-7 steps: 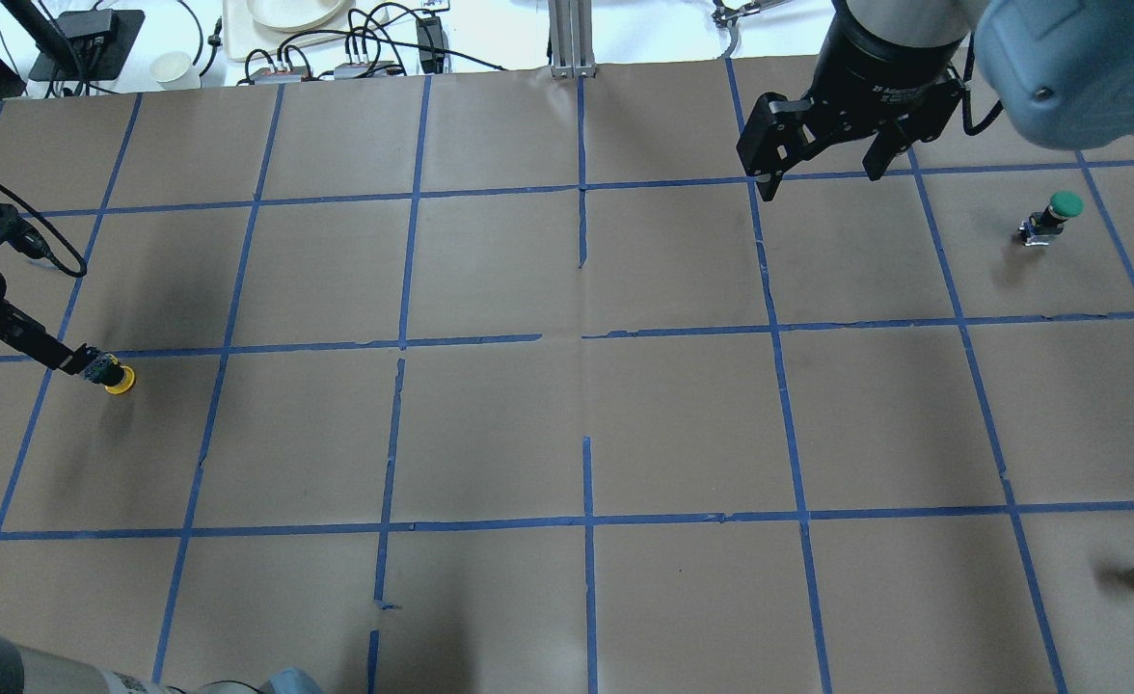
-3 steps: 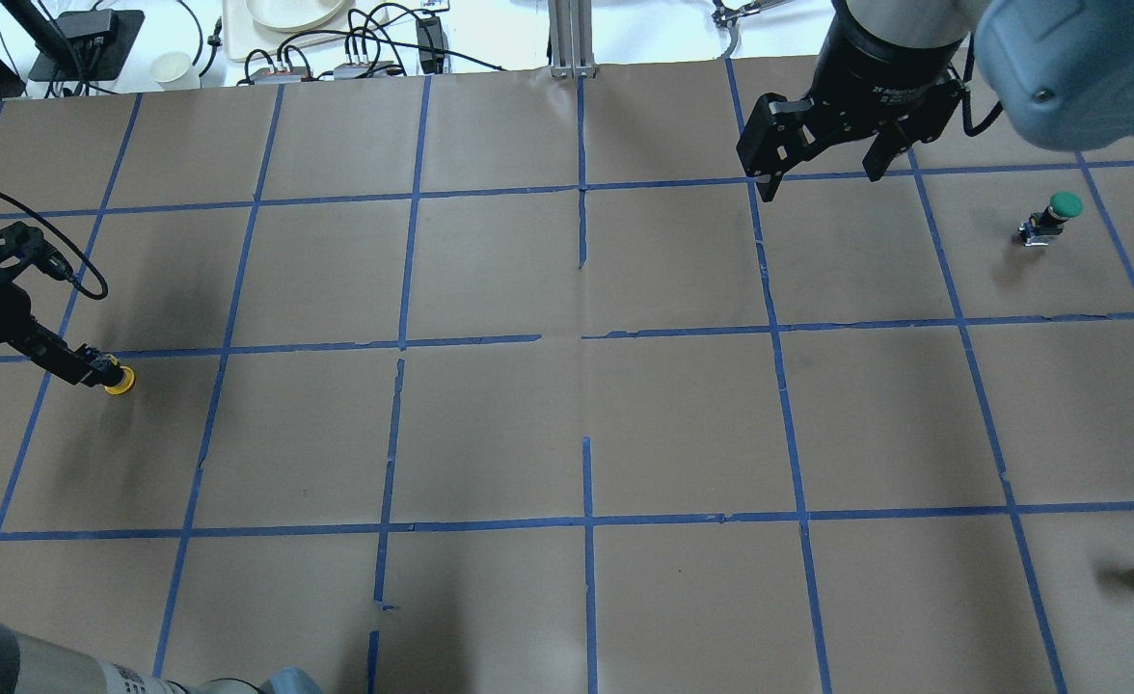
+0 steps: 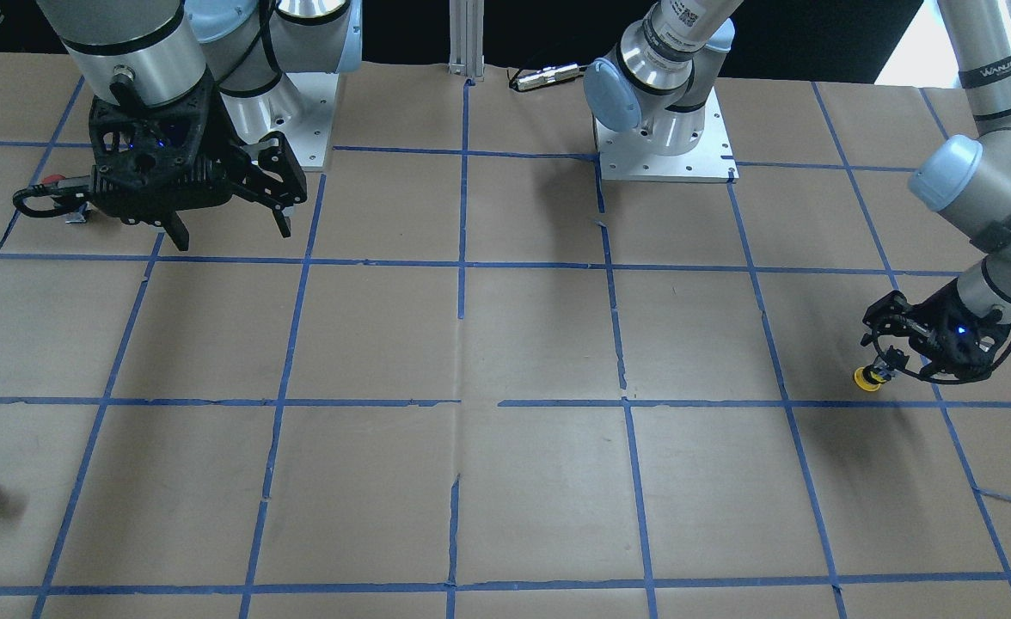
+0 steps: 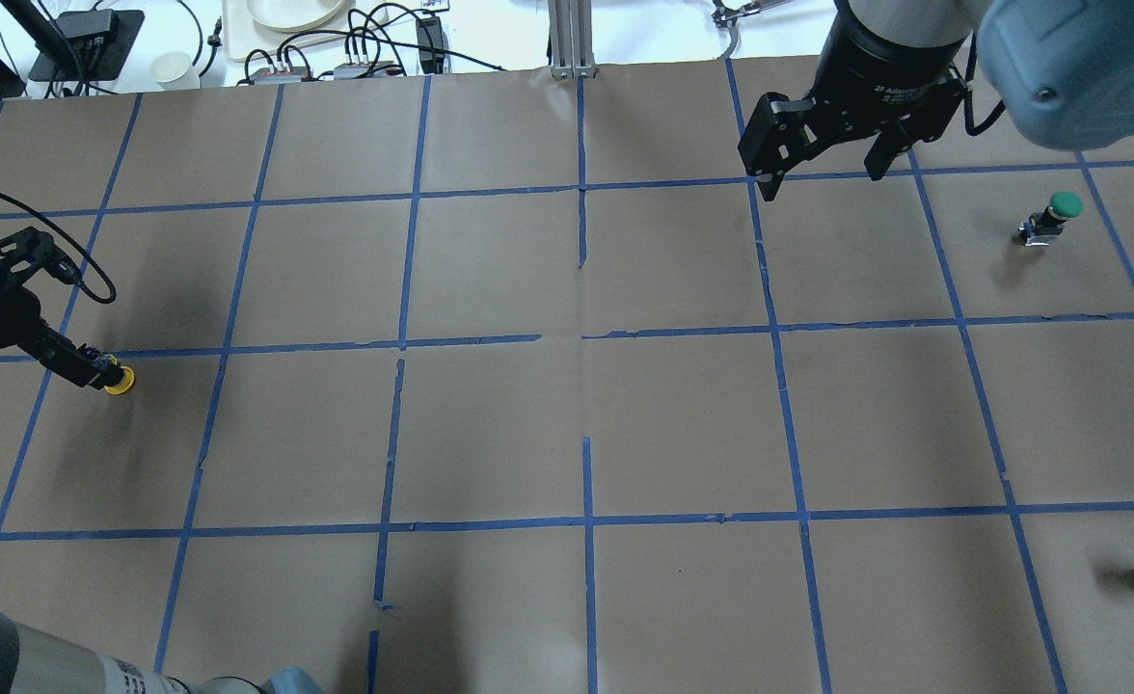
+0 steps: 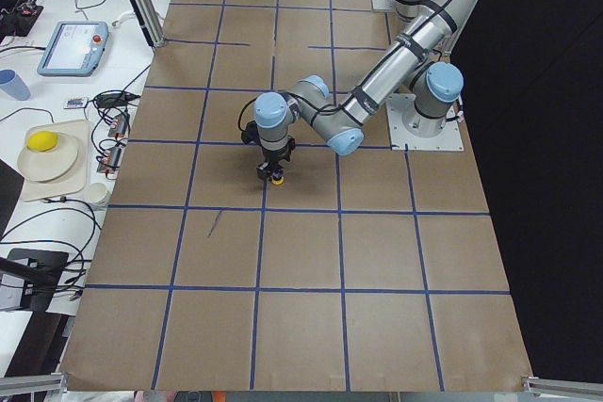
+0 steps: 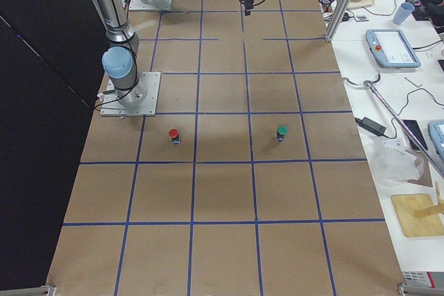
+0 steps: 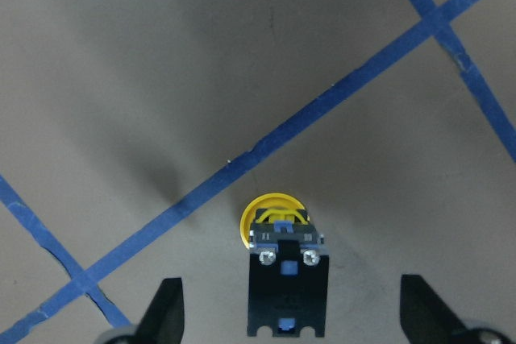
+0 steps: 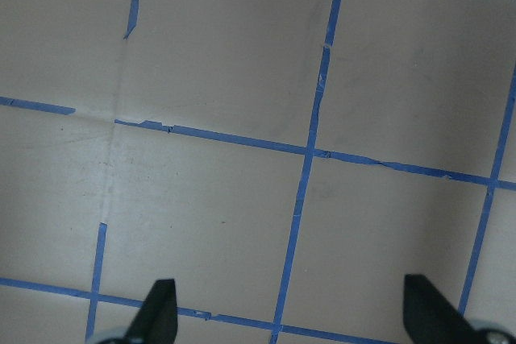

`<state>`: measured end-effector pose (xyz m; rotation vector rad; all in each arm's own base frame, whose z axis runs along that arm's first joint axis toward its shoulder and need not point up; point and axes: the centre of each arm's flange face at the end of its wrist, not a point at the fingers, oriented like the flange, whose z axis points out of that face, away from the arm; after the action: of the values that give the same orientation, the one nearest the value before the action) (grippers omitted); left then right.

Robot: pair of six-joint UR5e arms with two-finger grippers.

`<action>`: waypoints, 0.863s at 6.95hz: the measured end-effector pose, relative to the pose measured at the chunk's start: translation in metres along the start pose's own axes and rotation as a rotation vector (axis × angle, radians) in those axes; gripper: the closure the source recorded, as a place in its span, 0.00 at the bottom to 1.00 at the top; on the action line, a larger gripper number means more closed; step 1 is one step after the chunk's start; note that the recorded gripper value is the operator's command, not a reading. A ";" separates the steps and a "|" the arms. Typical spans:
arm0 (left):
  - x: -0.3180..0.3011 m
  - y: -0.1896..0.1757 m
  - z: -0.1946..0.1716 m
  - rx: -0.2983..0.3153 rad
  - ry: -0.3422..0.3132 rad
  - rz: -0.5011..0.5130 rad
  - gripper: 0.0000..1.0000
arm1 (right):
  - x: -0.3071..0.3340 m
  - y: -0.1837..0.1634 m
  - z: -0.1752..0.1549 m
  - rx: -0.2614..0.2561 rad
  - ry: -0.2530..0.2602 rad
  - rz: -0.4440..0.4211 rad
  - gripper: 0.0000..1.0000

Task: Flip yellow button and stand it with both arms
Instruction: 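Close the left gripper on the yellow button's metal base, then lift the yellow button with the left gripper and carry it toward the table center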

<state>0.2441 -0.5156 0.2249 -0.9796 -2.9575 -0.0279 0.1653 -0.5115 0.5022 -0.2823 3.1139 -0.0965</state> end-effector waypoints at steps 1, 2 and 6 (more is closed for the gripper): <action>0.000 -0.001 -0.001 0.000 -0.003 -0.001 0.63 | 0.000 0.000 -0.001 0.001 0.000 0.000 0.00; 0.001 -0.003 -0.003 0.000 -0.009 0.000 0.84 | 0.000 0.000 -0.001 0.001 0.000 0.000 0.00; 0.004 -0.008 -0.016 0.007 -0.031 0.058 0.95 | 0.000 0.000 0.000 0.001 0.000 0.001 0.00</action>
<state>0.2361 -0.5201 0.2414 -1.0744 -2.9528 -0.0008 0.1652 -0.5114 0.5025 -0.2814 3.1140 -0.0974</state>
